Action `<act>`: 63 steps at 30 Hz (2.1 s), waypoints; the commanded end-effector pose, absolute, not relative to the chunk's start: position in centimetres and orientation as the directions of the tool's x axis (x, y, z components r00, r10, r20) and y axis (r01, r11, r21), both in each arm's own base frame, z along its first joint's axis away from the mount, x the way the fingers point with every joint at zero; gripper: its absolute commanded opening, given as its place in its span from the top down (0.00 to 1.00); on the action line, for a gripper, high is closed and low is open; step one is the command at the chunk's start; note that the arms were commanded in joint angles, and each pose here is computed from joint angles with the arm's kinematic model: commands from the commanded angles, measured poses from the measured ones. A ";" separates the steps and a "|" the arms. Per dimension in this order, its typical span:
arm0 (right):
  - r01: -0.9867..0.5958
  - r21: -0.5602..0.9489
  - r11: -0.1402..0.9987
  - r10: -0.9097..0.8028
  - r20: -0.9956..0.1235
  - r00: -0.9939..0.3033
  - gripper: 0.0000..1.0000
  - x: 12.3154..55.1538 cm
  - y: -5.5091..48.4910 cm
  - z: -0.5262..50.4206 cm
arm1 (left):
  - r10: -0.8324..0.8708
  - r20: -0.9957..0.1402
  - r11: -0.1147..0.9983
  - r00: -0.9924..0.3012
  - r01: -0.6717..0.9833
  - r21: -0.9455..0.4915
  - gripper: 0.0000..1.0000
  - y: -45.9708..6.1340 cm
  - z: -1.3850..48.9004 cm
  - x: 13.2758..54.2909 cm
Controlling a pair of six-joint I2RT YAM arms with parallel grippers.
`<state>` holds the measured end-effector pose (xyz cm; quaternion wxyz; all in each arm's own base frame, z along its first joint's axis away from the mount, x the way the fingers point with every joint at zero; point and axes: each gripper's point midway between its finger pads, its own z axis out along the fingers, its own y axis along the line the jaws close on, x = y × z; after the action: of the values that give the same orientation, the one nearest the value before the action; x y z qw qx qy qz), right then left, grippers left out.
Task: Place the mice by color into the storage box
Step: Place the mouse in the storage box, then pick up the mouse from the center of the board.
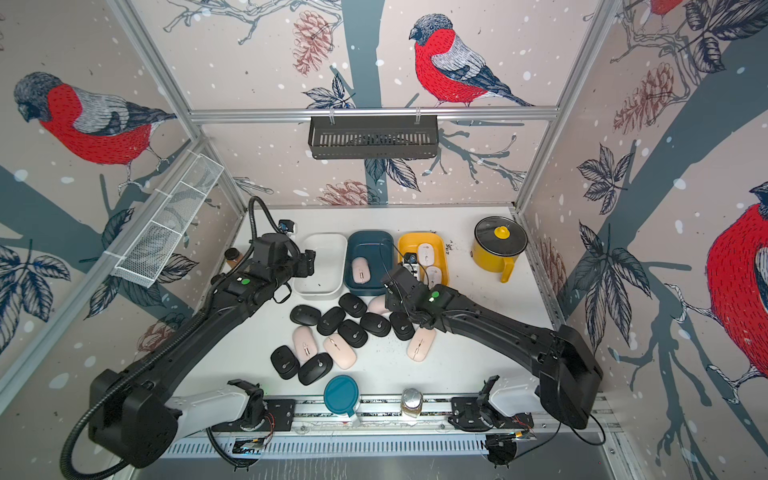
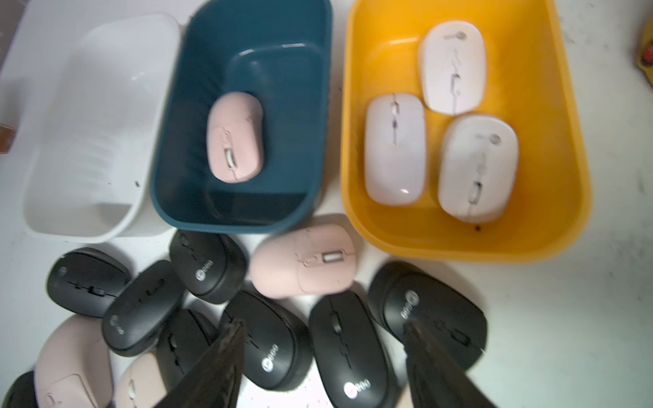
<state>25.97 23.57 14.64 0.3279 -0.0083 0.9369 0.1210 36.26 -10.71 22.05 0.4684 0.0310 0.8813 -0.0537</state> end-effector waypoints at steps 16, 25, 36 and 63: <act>0.108 0.234 0.966 0.184 -0.333 -0.925 0.24 17.3 19.1 5.4 | 0.029 -0.792 0.977 -0.609 0.185 -0.106 0.26 -13.0 20.3 36.8; 0.098 0.178 0.979 0.148 -0.296 -0.944 0.21 16.9 19.1 3.4 | 0.032 -0.789 0.978 -0.613 0.183 -0.103 0.26 -13.0 20.1 36.8; 0.108 0.091 0.990 0.129 -0.280 -0.951 0.20 17.2 18.3 2.1 | 0.029 -0.793 0.976 -0.608 0.187 -0.108 0.26 -13.1 20.4 36.7; 0.159 0.083 0.984 0.175 -0.230 -0.957 0.29 17.3 15.8 1.0 | 0.024 -0.793 0.976 -0.609 0.187 -0.114 0.26 -13.1 20.4 36.8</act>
<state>17.88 15.38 1.39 0.1357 0.0914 0.9863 0.0228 36.46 -13.06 19.55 0.4269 0.0614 0.8977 -0.0899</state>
